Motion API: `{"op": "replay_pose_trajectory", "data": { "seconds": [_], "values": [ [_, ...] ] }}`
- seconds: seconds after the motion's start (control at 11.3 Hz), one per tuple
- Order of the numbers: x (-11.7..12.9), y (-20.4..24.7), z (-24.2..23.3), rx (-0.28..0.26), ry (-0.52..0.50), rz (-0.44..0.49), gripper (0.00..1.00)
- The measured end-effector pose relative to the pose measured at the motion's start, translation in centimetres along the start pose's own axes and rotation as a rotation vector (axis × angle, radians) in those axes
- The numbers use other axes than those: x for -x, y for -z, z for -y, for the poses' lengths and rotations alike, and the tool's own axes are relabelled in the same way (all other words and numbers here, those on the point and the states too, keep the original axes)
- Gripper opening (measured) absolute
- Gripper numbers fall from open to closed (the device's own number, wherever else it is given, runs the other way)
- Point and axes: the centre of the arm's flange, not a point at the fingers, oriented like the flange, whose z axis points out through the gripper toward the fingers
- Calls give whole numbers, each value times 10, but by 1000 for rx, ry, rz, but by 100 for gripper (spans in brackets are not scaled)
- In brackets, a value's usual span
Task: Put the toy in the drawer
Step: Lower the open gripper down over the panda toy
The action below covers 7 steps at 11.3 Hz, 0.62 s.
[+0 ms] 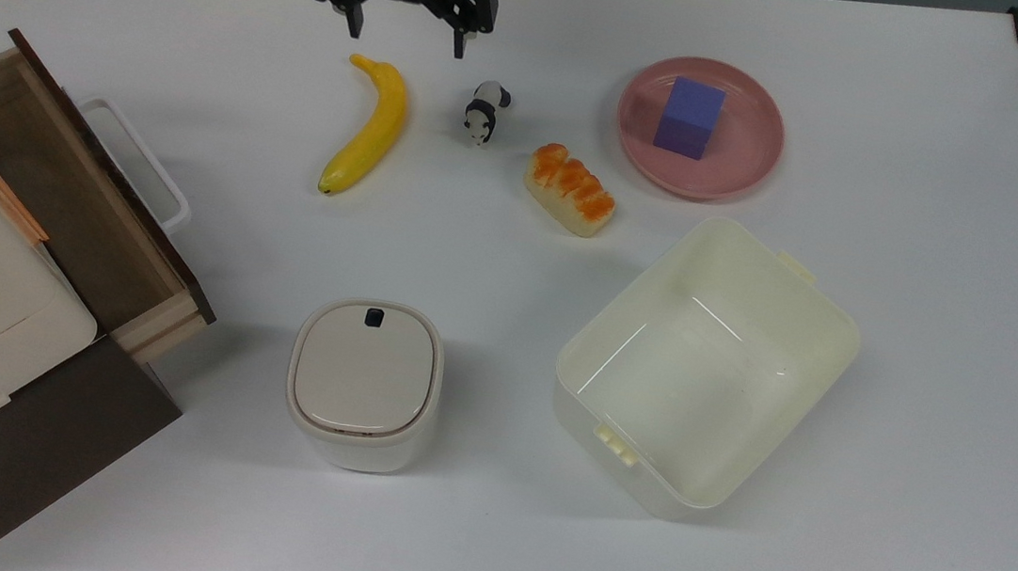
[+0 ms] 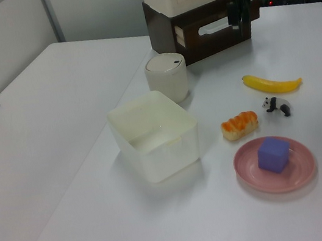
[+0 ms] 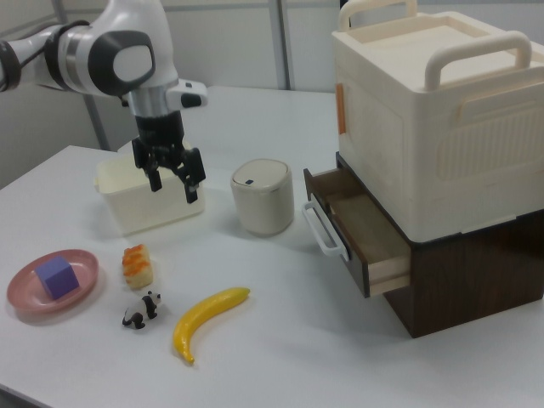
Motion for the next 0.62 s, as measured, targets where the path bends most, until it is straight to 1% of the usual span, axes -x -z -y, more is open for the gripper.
{"op": "replay_pose_trajectory", "data": {
  "seconds": [0.18,0.44,0.62],
  "values": [
    [5,-26,6,1,9,56,100],
    [18,-73,19,12,-4,156,100],
    [26,-105,27,-3,1,225,100]
  ]
}}
